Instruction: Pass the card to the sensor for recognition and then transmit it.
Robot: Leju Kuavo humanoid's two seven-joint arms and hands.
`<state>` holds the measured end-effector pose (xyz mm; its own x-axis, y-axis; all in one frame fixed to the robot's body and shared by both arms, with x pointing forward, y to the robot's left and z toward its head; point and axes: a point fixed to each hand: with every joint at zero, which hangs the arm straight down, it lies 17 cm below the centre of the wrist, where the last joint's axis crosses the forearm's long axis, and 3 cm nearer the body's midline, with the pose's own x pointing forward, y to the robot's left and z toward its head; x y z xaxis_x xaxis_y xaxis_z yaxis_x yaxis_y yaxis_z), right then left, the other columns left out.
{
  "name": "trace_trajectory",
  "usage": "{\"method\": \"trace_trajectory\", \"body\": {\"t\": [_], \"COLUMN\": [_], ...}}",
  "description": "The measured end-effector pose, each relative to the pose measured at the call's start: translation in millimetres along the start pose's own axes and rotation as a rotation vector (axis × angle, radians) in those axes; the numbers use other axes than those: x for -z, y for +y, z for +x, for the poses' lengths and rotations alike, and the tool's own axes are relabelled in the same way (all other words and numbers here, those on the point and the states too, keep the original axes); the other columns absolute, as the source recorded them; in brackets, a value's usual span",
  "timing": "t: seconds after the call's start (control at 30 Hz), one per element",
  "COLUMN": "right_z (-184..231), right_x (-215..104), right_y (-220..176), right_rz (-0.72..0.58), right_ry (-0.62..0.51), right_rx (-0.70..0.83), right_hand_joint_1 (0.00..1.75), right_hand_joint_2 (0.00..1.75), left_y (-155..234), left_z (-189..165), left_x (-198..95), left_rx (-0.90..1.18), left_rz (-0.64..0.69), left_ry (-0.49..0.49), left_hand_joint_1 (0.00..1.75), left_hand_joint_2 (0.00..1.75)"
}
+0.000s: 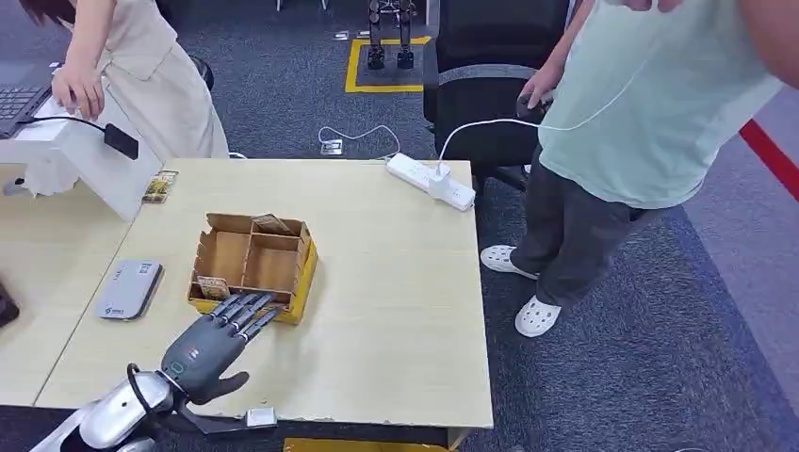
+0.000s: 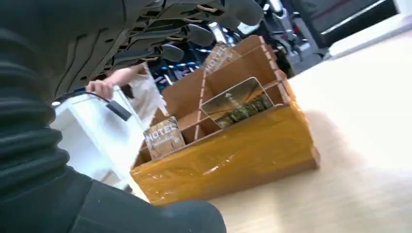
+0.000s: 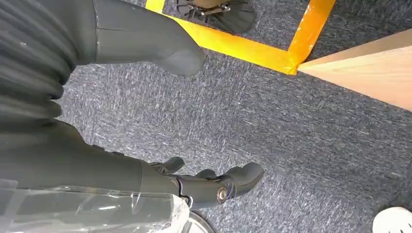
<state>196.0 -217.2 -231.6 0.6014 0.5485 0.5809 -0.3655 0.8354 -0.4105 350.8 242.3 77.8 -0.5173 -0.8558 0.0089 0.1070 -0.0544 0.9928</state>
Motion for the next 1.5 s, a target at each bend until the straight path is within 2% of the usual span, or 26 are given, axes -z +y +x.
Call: {"method": "trace_trajectory", "body": {"t": [0.2,0.4,0.63,1.13,1.5], "right_z": [-2.7,-5.2,-6.7,-7.0,-10.1], "right_x": [-1.9,-4.4,-5.0,-5.2,-6.7], "right_y": [0.3,3.8,3.9,4.8,5.2], "right_rz": [-0.007,-0.002,-0.003,-0.002,-0.005], "right_ry": [0.002,0.005,0.009,0.013,0.019], "right_rx": [0.0,0.002,0.004,0.005,0.007], "right_hand_joint_1": [0.0,0.0,0.0,0.0,0.0], "right_hand_joint_2": [1.75,1.75,1.75,1.75,1.75], "left_y": [11.4,16.4,7.2,-15.0,-2.5], "left_z": [-5.1,-7.0,-3.6,-9.9,-19.4], "left_x": [12.5,21.8,27.9,41.9,48.0], "left_rx": [0.083,0.088,0.048,0.04,0.005], "left_rz": [0.09,0.132,0.12,0.082,0.136], "left_ry": [0.122,0.2,0.218,0.323,0.375], "left_hand_joint_1": [0.0,0.0,0.0,0.0,0.0], "left_hand_joint_2": [1.75,1.75,1.75,1.75,1.75]}}
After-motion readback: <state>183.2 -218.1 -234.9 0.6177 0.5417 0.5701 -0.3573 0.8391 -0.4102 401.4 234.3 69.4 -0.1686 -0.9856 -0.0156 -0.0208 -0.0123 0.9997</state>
